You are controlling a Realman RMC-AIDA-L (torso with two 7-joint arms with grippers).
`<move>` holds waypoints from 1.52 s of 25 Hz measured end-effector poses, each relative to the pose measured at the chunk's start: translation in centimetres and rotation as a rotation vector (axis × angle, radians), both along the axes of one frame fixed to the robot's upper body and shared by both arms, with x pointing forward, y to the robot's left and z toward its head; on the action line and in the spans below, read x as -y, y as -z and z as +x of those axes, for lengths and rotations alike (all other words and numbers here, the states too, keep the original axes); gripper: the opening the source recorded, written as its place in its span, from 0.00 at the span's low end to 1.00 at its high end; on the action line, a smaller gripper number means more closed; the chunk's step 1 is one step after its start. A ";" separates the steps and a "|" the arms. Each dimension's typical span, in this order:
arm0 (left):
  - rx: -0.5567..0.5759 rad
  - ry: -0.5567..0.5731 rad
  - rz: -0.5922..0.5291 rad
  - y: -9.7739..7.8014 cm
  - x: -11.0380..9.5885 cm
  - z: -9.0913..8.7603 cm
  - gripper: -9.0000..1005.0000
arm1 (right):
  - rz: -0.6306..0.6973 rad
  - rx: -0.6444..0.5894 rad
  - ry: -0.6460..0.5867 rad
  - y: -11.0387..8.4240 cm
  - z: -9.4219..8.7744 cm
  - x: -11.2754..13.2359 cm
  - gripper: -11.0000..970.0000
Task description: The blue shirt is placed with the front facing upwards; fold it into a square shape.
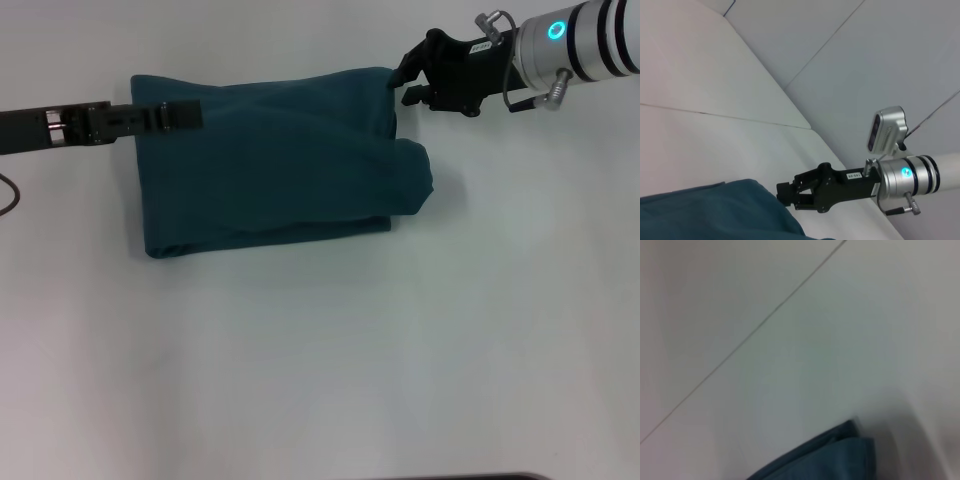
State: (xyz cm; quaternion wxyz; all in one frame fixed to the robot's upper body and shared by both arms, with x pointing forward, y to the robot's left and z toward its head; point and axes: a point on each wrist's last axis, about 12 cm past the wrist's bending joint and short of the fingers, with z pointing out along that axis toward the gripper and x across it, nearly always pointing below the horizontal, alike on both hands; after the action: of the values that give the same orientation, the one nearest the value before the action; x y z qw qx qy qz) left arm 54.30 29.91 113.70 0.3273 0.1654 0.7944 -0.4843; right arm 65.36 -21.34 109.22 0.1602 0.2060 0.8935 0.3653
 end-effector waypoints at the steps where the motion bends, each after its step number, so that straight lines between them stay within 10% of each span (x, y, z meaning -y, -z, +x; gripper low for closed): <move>1: 0.000 0.000 0.000 0.0 0.0 0.0 0.76 | 0.001 0.000 0.000 0.0 0.0 0.0 0.22; 17: -0.001 -0.016 0.001 -0.1 -0.1 0.2 0.75 | 0.006 0.015 0.021 0.2 0.2 -0.9 0.49; 30: -0.003 -0.012 0.005 0.0 0.1 0.3 0.75 | -0.010 0.046 0.018 -0.1 0.6 -1.3 0.41; 38: -0.004 -0.020 0.004 0.0 0.0 0.4 0.75 | -0.013 0.053 0.011 -0.4 0.8 -1.5 0.13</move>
State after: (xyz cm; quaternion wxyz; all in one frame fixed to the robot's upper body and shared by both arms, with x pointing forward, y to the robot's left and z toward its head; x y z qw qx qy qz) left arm 54.69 29.93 113.67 0.3300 0.1573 0.7977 -0.4797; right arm 66.14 -19.83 109.60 0.1872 0.1999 0.8901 0.3642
